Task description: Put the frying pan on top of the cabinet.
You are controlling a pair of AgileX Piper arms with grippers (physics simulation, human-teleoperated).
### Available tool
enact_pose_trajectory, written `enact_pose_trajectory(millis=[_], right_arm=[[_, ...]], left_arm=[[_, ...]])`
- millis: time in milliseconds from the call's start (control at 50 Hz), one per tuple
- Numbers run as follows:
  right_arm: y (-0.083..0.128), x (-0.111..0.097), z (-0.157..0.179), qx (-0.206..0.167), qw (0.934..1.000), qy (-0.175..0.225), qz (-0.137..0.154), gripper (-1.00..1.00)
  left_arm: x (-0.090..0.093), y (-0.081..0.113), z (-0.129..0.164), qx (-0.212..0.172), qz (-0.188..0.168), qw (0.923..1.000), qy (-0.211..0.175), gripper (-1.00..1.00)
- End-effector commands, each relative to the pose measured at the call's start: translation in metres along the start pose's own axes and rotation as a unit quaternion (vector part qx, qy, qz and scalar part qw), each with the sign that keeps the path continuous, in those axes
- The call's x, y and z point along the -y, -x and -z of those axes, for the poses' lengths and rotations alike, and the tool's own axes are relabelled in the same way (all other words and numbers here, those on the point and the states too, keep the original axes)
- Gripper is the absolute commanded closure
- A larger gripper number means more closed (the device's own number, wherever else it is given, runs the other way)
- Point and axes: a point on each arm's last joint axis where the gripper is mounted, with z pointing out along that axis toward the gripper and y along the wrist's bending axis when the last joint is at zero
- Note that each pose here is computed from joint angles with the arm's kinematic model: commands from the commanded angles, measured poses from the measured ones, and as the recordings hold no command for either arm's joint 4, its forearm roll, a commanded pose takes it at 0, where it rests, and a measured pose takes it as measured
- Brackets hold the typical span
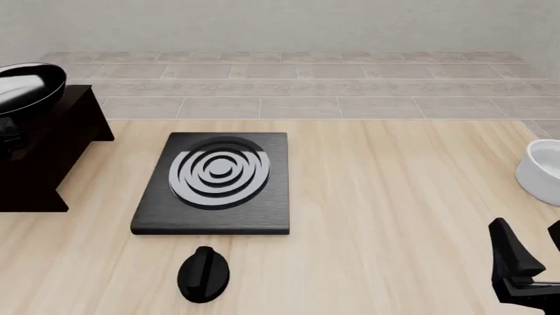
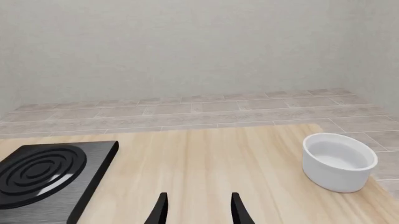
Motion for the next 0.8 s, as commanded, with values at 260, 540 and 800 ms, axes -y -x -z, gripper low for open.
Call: enact_pose_trajectory(millis=[260, 540, 800], right_arm=[[0.0, 0.0, 0.001, -0.001, 1.0, 0.0, 0.0, -1.0], [0.0, 0.0, 0.001, -0.001, 1.0, -0.001, -0.001, -1.0], [0.0, 0.0, 0.0, -0.001, 1.0, -0.001, -0.001, -1.0]], left_arm=[[-0.009, 0.005, -0.012, 0.019, 0.001, 0.9997, 0.015, 1.0], [-0.011, -0.001, -0.02, 0.012, 0.001, 0.9998, 0.018, 1.0], [-0.01, -0.006, -0.023, 0.009, -0.001, 0.9998, 0.016, 1.0]])
